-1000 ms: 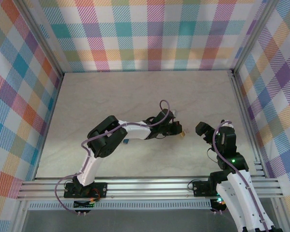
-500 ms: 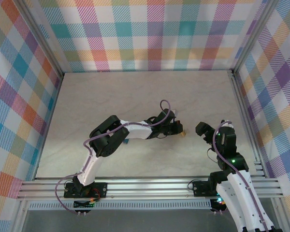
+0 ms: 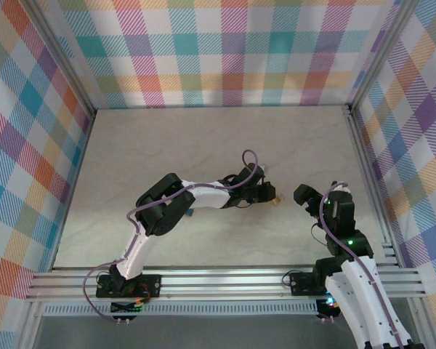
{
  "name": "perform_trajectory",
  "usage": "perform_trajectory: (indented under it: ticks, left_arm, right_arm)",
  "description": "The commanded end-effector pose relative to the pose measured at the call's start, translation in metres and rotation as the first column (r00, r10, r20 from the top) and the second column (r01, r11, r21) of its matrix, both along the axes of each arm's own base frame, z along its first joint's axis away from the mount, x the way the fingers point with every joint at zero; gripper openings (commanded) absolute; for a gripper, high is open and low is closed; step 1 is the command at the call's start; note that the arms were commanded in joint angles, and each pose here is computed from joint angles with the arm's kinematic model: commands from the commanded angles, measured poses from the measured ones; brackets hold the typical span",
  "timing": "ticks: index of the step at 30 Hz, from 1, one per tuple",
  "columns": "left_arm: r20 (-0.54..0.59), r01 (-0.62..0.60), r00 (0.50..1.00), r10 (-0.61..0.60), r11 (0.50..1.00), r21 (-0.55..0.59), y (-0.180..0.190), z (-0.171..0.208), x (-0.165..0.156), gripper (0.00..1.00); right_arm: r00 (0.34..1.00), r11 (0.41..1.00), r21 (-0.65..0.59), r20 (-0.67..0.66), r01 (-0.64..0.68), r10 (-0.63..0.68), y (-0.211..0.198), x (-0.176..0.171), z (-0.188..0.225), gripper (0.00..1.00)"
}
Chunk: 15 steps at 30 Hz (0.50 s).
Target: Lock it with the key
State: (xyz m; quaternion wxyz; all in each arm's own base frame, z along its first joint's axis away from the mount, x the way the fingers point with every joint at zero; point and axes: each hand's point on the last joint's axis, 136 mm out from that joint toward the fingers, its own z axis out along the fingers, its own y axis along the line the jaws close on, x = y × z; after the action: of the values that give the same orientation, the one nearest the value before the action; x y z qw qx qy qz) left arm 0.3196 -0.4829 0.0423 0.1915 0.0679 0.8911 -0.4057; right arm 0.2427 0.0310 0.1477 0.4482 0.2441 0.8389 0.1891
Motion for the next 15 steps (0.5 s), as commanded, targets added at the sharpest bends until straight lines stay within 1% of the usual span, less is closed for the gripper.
perform_trajectory:
  ticks: [1, 6, 8, 15]
  left_arm:
    - [0.001, 0.022, 1.000, -0.022, 0.999, 0.048, -0.001, -0.008, -0.006, 0.16]
    - [0.006, 0.025, 1.000, -0.025, 0.998, 0.060, 0.001, -0.009, -0.006, 0.23]
    - [0.011, 0.025, 1.000, -0.026, 0.998, 0.062, 0.002, -0.007, -0.005, 0.24]
    - [0.060, 0.028, 0.998, -0.033, 0.996, 0.089, 0.006, 0.008, 0.003, 0.31]
  right_arm:
    - [1.000, 1.000, 0.001, 0.020, 0.004, -0.004, -0.001, 0.002, 0.003, 0.99]
    - [1.000, 1.000, -0.001, 0.019, 0.003, -0.003, -0.001, 0.001, 0.003, 0.99]
    - [1.000, 1.000, -0.001, 0.019, 0.002, -0.002, -0.001, 0.001, 0.002, 0.99]
    - [1.000, 1.000, 0.000, 0.019, 0.003, -0.003, -0.001, 0.001, 0.002, 0.99]
